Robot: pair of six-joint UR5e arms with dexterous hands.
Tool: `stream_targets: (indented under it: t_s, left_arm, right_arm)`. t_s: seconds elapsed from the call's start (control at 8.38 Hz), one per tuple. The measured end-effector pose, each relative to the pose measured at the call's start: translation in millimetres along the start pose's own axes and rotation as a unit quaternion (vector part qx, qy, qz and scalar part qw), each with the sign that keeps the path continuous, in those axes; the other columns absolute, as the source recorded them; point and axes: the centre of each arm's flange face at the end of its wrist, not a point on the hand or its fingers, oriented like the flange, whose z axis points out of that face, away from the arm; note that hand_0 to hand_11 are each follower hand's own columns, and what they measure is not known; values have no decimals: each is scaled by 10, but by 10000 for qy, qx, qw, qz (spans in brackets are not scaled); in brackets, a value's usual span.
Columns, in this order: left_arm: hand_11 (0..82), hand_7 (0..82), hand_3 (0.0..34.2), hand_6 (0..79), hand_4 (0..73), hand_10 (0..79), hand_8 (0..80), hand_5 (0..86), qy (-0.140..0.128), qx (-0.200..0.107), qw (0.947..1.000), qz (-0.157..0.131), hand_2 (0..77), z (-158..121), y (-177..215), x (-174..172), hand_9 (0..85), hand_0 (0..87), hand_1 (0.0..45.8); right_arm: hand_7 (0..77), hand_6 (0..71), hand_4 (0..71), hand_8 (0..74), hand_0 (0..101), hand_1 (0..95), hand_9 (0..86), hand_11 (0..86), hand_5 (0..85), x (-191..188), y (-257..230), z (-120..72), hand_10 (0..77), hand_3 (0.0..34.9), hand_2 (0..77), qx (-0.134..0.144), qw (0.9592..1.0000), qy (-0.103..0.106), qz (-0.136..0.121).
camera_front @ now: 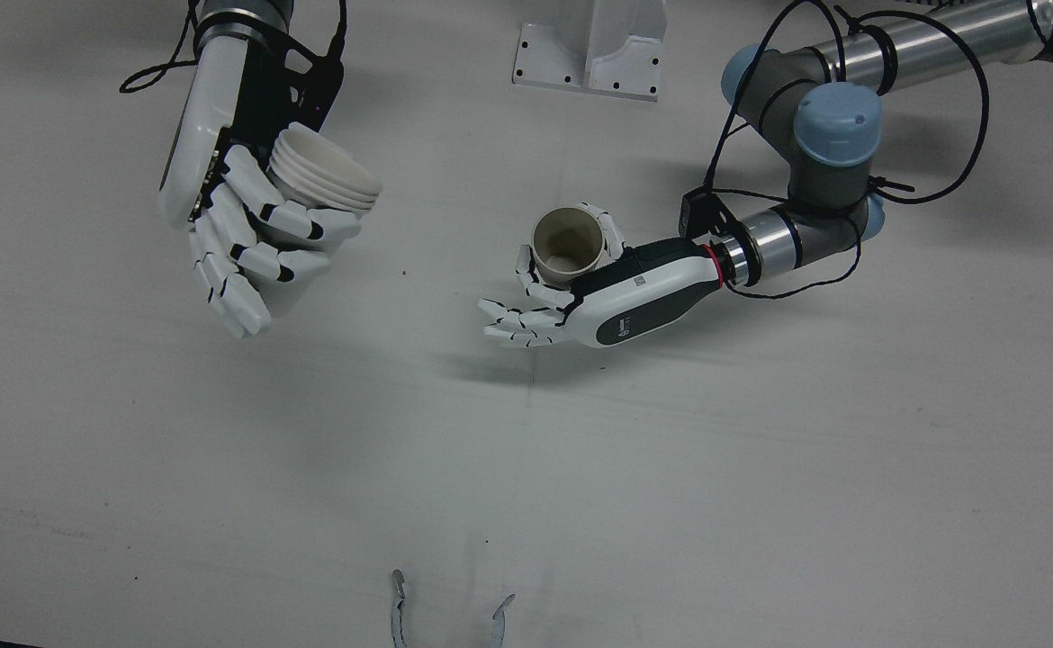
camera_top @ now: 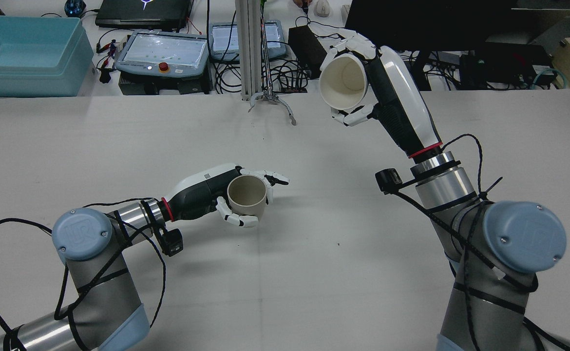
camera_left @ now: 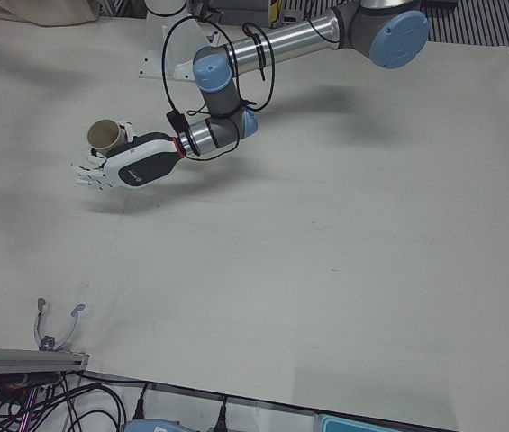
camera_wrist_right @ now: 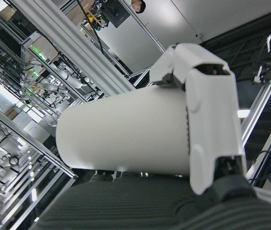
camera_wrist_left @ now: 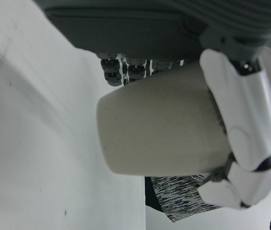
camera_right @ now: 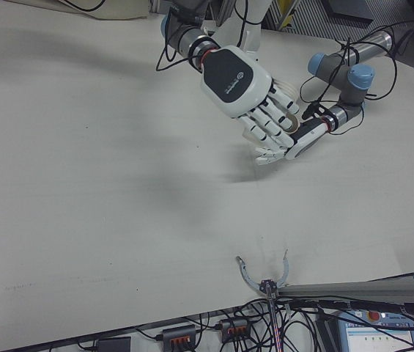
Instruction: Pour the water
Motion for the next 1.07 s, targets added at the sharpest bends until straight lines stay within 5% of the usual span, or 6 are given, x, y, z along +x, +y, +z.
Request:
stream_targets:
  t_s: [0.24, 0.48, 0.72, 1.07]
  left_arm:
    - [120, 207, 0, 191, 513, 71, 120, 387, 11, -35, 10000, -6, 431, 19, 38, 7, 120, 495, 87]
    - [109, 207, 0, 180, 513, 76, 115, 387, 23, -70, 10000, -10, 431, 24, 78, 17, 120, 494, 87]
    - [109, 207, 0, 180, 513, 65, 115, 387, -15, -111, 9999, -36, 431, 44, 129, -53, 120, 498, 87]
    - [109, 207, 0, 185, 513, 65, 115, 387, -38, -135, 9999, -55, 431, 55, 159, -95, 120, 499, 87]
  right_arm:
    - [485, 273, 218, 115, 723, 202, 185, 185, 464, -187, 460, -242, 93, 0, 496, -296, 9950, -54, -948]
    - [431, 245, 218, 93, 707, 202, 153, 180, 464, -104, 621, -430, 93, 0, 496, -349, 9870, 78, -1569]
    - [420, 245, 240, 93, 796, 202, 147, 169, 464, 21, 697, -562, 93, 0, 496, -267, 9794, 228, -1989]
    - [409, 245, 256, 93, 795, 191, 147, 169, 464, 58, 771, -624, 93, 0, 507, -228, 9741, 288, -2232]
